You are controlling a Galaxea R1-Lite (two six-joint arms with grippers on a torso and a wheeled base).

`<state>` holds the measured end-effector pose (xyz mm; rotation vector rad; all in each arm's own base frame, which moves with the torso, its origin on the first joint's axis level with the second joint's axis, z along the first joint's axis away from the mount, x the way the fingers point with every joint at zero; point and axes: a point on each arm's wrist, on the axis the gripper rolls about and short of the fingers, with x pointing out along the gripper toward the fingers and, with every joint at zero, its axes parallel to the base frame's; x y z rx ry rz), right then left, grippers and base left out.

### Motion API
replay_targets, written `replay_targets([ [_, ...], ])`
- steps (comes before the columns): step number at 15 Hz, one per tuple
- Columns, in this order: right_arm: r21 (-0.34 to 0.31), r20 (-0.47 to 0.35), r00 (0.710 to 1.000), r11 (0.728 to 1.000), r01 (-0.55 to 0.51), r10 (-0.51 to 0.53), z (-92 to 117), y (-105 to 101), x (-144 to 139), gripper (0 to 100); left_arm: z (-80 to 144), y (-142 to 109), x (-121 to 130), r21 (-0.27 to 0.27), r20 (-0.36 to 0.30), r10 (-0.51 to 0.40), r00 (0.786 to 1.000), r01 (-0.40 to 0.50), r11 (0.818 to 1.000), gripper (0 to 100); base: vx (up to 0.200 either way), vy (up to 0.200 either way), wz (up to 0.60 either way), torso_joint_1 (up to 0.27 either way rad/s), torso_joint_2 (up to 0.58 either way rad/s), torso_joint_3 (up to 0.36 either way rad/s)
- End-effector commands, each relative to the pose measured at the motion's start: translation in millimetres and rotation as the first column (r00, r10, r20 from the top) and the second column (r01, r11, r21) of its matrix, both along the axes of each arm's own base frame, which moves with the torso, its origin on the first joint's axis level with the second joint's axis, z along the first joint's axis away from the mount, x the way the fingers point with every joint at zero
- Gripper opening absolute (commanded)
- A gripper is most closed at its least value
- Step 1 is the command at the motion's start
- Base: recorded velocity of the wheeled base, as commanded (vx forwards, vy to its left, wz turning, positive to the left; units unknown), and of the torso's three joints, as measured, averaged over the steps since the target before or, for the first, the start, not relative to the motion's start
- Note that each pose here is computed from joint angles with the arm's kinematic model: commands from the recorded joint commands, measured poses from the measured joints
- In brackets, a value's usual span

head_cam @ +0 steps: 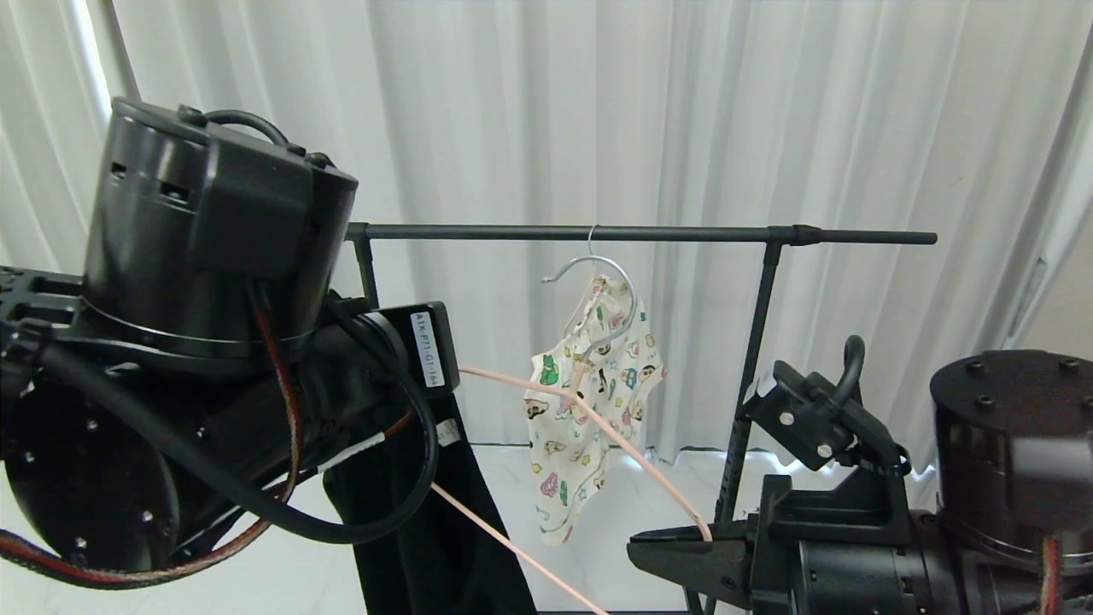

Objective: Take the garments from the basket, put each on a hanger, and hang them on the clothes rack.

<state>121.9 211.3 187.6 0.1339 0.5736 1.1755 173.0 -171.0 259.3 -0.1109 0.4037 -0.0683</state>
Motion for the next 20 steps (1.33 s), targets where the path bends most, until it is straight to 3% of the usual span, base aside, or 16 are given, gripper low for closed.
replay_targets([
  [1,-0.009,0.001,1.000,1.000,0.024,-0.024,-2.0,0.3,1.7,0,-3.5,-3.4,-3.1,0.009,-0.009,-0.018,1.000,0.018,1.000,0,0.000,0.000,0.00,0.000,0.00,0.000],
  [5,0.022,-0.006,0.991,0.990,0.136,-0.136,4.9,-23.4,4.9,0,-1.6,0.4,-2.6,0.000,-0.003,-0.005,1.000,0.005,1.000,0,0.000,0.000,0.00,0.000,0.00,0.000],
  [8,0.023,-0.007,0.988,0.988,0.151,-0.151,5.9,-29.0,5.5,0,-0.2,-4.6,-5.5,-0.006,-0.001,-0.028,1.000,0.028,1.000,0,0.000,0.000,0.00,0.000,0.00,0.000],
  [13,0.017,-0.011,0.991,0.991,0.135,-0.135,5.8,-12.0,14.1,0,-0.2,-25.1,-17.4,-0.024,-0.005,-0.108,0.994,0.108,0.994,0,0.000,0.000,0.00,0.000,0.00,0.000],
  [20,0.047,-0.014,0.994,0.993,0.112,-0.111,8.4,19.3,25.6,0,6.6,-44.9,-16.4,-0.060,0.007,-0.140,0.990,0.140,0.988,0,0.000,0.000,0.00,0.000,0.00,0.000],
])
